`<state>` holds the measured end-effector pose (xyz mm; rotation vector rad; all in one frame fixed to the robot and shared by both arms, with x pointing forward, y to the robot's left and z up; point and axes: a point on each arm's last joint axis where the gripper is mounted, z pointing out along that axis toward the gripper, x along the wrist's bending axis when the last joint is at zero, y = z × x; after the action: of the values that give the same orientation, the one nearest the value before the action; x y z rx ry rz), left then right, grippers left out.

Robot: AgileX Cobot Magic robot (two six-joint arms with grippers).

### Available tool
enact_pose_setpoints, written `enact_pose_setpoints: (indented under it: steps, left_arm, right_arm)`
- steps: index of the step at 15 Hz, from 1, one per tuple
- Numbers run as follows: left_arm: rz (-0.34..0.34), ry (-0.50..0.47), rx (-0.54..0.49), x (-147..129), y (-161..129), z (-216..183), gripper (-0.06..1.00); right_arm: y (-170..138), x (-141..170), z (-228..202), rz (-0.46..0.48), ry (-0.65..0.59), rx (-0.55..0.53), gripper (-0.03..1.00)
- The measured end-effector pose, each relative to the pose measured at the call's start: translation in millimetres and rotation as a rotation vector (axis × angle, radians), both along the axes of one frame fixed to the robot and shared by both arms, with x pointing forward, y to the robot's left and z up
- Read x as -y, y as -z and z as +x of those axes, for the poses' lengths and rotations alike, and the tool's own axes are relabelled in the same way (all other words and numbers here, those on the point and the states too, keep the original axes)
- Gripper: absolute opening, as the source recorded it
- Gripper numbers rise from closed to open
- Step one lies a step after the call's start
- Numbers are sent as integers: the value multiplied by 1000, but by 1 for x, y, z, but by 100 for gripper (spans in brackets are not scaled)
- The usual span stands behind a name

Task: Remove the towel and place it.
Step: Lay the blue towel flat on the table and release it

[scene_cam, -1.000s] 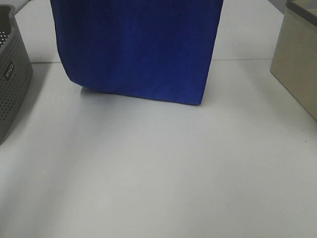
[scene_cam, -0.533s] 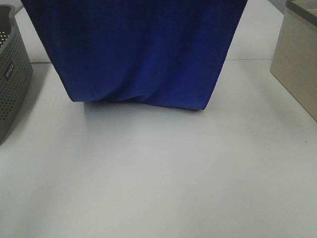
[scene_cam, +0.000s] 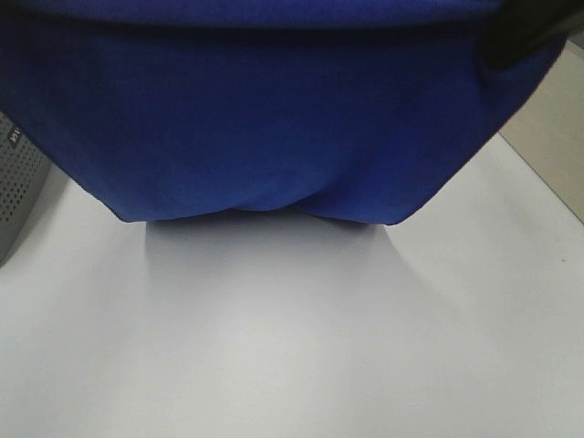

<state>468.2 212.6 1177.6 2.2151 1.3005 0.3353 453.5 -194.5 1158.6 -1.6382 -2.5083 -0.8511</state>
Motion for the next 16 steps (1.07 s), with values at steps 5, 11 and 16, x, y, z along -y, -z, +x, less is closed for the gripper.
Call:
enact_pose_setpoints:
  steps: [5, 11, 16]
  left_arm:
    - [-82, 30, -75, -5, 25, -44, 0]
    - [-68, 46, -232, -8, 81, -68, 0]
    - [-68, 37, -448, -10, 139, -89, 0]
  right_arm:
    - [19, 7, -24, -3, -2, -56, 2]
    - [61, 8, -46, 24, -3, -222, 2]
    - [112, 8, -67, 32, 12, -441, 2]
